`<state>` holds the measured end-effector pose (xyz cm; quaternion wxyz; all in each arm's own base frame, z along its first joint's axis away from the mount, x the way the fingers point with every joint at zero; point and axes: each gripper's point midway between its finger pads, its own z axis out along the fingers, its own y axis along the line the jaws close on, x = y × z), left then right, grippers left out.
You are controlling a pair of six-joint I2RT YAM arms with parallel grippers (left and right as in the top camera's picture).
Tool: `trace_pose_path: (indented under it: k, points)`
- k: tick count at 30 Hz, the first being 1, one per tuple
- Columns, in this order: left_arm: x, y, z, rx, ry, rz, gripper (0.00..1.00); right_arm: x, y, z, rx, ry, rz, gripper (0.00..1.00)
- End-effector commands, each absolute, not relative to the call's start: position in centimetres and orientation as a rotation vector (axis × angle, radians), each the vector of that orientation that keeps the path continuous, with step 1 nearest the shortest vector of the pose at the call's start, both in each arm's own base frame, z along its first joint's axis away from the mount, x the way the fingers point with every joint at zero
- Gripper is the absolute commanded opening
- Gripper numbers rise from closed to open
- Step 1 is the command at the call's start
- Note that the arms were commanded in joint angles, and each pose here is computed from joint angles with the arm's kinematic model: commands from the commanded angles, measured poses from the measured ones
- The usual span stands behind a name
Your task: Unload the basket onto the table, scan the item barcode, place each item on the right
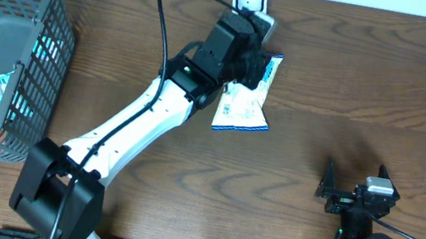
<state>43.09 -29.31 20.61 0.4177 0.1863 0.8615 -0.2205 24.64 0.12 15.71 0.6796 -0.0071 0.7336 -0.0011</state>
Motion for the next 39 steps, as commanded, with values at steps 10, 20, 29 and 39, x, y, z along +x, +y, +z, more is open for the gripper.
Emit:
trace_pose_path:
  k: [10,20,29,39]
  points:
    - [47.8,-29.3,9.1,0.416,2.243,-0.369,0.61,24.6,0.3,15.6,-0.032,1.647,-0.005,0.99]
    - [47.8,-29.2,4.8,0.452,2.302,-0.334,0.61,24.6,0.3,15.6,-0.032,1.647,-0.005,0.99]
    - [47.7,-29.1,16.4,0.493,2.087,-0.35,0.61,24.6,0.3,15.6,-0.032,1.647,-0.005,0.99]
    - [43.5,-27.4,10.8,0.557,2.358,-0.325,0.61,24.6,0.3,15.6,-0.032,1.647,-0.005,0.99]
